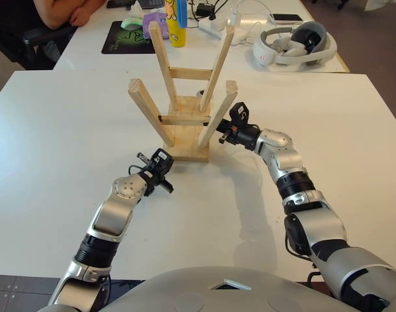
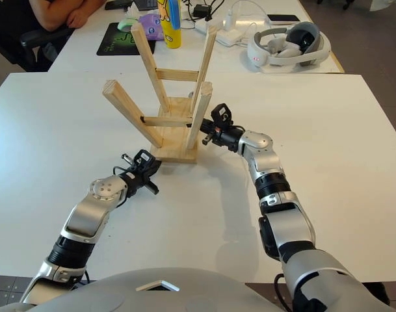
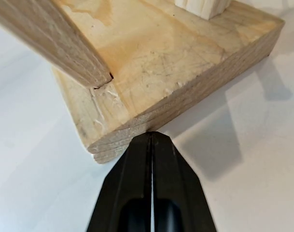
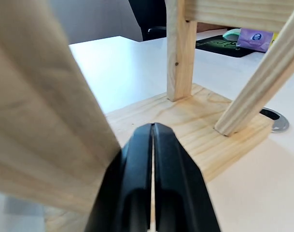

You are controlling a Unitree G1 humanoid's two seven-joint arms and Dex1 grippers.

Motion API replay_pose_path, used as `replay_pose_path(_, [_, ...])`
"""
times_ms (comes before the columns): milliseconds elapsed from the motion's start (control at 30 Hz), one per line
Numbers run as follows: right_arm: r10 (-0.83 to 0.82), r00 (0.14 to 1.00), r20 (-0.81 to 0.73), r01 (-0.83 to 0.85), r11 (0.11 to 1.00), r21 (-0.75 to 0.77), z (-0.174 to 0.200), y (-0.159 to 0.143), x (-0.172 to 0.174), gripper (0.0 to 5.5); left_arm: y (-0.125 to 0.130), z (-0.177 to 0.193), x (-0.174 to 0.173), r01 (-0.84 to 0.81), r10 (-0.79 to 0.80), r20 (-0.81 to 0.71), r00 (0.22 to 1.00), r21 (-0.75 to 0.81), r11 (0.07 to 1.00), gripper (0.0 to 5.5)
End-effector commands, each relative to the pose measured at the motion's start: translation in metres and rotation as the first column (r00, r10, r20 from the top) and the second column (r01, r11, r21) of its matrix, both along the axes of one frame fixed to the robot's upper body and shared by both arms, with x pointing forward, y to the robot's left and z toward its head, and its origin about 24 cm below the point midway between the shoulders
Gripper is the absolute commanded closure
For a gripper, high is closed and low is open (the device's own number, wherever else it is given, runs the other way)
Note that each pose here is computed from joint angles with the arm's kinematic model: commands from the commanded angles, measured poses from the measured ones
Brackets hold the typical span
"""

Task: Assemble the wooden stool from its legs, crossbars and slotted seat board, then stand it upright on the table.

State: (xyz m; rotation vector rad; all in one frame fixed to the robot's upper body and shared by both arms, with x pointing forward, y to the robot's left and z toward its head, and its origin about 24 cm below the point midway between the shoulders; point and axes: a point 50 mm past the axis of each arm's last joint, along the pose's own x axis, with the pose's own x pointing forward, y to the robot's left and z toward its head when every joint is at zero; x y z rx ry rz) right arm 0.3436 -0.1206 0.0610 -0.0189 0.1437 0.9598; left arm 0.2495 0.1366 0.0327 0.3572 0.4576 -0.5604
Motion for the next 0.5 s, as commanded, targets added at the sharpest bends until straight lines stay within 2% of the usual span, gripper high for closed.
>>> replay_pose_path(33, [0.133, 0.991, 0.002, -0.133, 0.991, -0.008, 0.000, 0.013, -0.005, 5.47, 0.009, -0.005, 0.007, -0.018, 0.019, -0.016, 1.000, 0.050, 0.999, 5.50])
replay_pose_path(200, [0.244, 0.970, 0.015, -0.244, 0.970, 0.009, 0.001, 0.025, -0.015, 5.47, 0.017, -0.009, 0.010, -0.024, 0.025, -0.022, 0.999, 0.064, 0.998, 5.50])
replay_pose_path(333, [0.300, 0.952, 0.064, -0.300, 0.954, -0.005, 0.005, 0.048, -0.027, 5.47, 0.019, -0.011, 0.011, -0.030, 0.032, -0.025, 0.999, 0.063, 0.998, 5.50])
replay_pose_path(433, [0.245, 0.964, 0.104, -0.244, 0.970, -0.023, 0.011, 0.053, -0.031, 5.47, 0.019, -0.011, 0.012, -0.030, 0.031, -0.024, 0.999, 0.063, 0.998, 5.50])
replay_pose_path(500, [0.145, 0.967, 0.209, -0.140, 0.989, -0.038, 0.025, 0.045, -0.036, 5.47, 0.019, -0.011, 0.011, -0.029, 0.031, -0.025, 0.999, 0.061, 0.998, 5.50])
